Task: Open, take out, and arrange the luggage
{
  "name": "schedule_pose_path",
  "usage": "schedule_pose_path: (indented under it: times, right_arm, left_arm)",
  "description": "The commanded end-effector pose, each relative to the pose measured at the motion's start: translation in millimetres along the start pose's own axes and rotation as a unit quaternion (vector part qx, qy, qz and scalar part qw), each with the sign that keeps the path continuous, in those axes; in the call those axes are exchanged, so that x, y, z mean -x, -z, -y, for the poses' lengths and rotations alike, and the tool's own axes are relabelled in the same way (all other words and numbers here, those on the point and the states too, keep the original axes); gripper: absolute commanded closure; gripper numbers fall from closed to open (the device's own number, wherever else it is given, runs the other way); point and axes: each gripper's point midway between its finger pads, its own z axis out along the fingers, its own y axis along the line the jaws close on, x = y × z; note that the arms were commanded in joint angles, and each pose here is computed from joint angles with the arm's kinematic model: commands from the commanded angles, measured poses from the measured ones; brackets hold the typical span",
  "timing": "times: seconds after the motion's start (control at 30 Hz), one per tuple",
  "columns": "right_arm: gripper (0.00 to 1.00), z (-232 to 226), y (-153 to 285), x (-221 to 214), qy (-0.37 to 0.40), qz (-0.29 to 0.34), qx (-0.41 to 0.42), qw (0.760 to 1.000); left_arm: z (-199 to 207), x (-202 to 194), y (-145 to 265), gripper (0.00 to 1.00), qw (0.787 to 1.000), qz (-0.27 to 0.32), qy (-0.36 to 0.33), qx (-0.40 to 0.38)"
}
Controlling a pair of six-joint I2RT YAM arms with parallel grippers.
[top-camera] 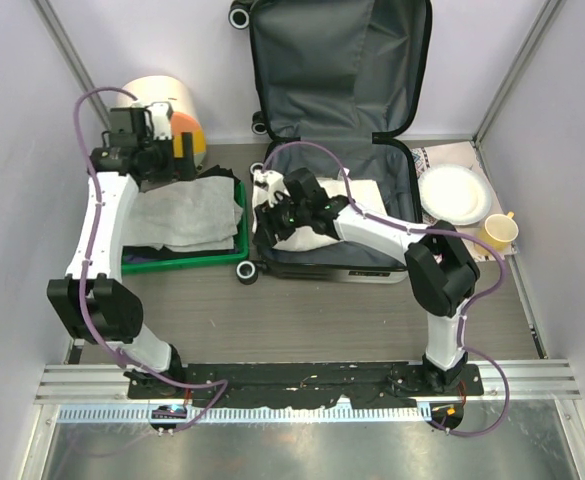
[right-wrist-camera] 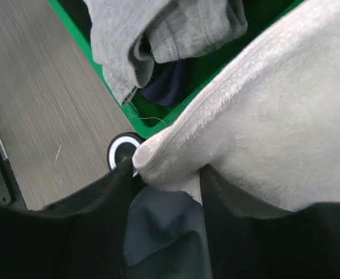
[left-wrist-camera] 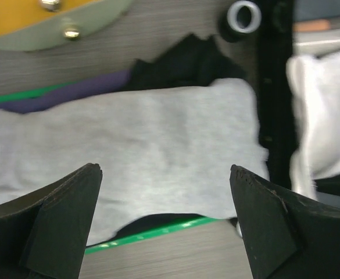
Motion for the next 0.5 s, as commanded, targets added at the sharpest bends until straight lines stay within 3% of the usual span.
schedule_pose_path:
  times: [0.0, 0.07, 0.1, 0.13, 0.27, 0.47]
  right_arm:
    - [0.67, 29, 16, 46, 0.021, 0.059, -0.064, 0.996]
    - [0.82, 33, 28, 55, 0.014, 0.071, -0.063, 0.995]
    - [0.94, 34, 42, 64, 0.014, 0.085, -0.059, 0.995]
    - [0.99, 34, 48, 65, 0.010, 0.088, -0.053, 0.995]
    - [0.99, 40, 81, 73, 0.006, 0.114, -0.047, 0.992]
    - [0.99, 50, 106, 62, 0.007, 0.117, -0.043, 0.992]
  left_arm:
    - [74, -2, 7, 0.04, 0.994, -0.006, 0.051, -0.092]
    - [105, -2, 6, 0.04, 0.990, -0.005, 0.053, -0.129]
    - [119, -4, 6, 0.04, 0.987, -0.010, 0.059, -0.152]
    - [130, -5, 5, 0.03, 0.984, -0.016, 0.077, -0.162]
    - [180, -7, -2, 0.00, 0.971, -0.035, 0.107, -0.211]
    - [209, 2, -27, 0.00, 0.947, -0.066, 0.213, -0.231]
